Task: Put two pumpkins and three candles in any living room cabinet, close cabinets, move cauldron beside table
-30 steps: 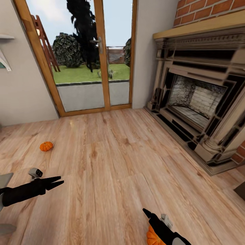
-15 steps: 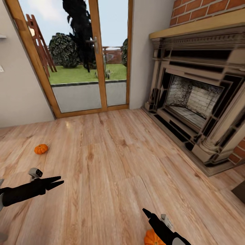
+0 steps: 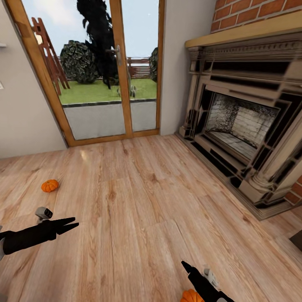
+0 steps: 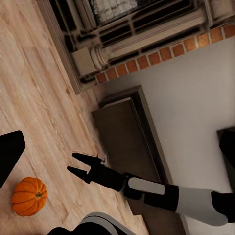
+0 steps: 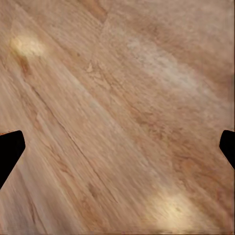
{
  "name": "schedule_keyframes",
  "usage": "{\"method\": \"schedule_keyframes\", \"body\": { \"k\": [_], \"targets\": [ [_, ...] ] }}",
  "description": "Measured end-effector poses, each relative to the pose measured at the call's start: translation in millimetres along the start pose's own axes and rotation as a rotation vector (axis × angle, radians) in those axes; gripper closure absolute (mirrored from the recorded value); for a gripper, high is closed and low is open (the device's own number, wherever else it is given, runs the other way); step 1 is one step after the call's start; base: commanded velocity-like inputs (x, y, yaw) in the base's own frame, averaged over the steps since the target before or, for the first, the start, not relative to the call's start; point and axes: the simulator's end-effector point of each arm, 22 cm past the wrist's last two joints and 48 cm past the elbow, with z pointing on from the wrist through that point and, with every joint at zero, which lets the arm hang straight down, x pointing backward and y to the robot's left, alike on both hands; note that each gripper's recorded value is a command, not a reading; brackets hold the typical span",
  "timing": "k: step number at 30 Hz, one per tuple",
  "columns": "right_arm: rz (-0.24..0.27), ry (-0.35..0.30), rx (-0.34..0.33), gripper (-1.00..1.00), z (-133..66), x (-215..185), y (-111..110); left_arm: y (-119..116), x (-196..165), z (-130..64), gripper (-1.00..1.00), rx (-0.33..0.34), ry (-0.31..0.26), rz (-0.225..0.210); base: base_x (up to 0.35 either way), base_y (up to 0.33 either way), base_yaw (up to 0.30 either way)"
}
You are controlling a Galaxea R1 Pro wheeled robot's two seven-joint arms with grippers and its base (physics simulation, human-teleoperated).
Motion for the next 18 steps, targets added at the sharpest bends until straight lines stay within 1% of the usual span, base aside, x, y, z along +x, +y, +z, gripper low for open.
{"method": "schedule_keyframes", "body": {
  "k": [2,4,5,7,10,12,13,17,18],
  "targets": [
    [0.013,0.013,0.118,-1.0,-10.4,7.2,-46.4,0.5,0.4,0.2,-1.0,-0.002,0.002,0.001,0.002,0.0,0.0],
    [0.021,0.024,0.238,-1.0,-26.8,14.2,-93.7,1.2,1.6,1.1,-1.0,-0.006,0.007,0.003,0.001,0.0,0.0],
    [0.024,0.029,0.285,-1.0,-34.8,16.9,-111.8,1.1,2.1,1.9,-1.0,-0.008,0.011,0.005,0.0,0.0,0.0],
    [0.027,0.033,0.353,-1.0,-46.6,20.1,-136.1,1.4,3.1,3.1,-1.0,-0.014,0.017,0.009,0.0,0.0,0.0],
    [0.029,0.033,0.452,-1.0,-59.1,21.3,-161.2,4.4,5.5,4.2,-1.0,-0.028,0.028,0.012,0.0,0.0,0.0],
    [0.028,0.03,0.511,-1.0,-65.7,21.1,-173.6,10.8,10.1,5.3,-1.0,-0.057,0.047,0.017,0.0,0.0,0.0],
    [0.026,0.027,0.531,-1.0,-67.9,20.3,-177.4,15.1,13.1,5.6,-1.0,-0.077,0.06,0.019,0.0,0.0,0.0],
    [0.016,0.001,0.562,-1.0,-71.3,14.1,-183.4,32.3,24.4,6.4,-1.0,-0.154,0.111,0.032,0.0,0.0,0.0],
    [0.015,-0.001,0.564,-1.0,-71.6,13.6,-183.7,33.6,25.8,7.5,-1.0,-0.162,0.119,0.037,0.0,0.0,0.0]
  ]
}}
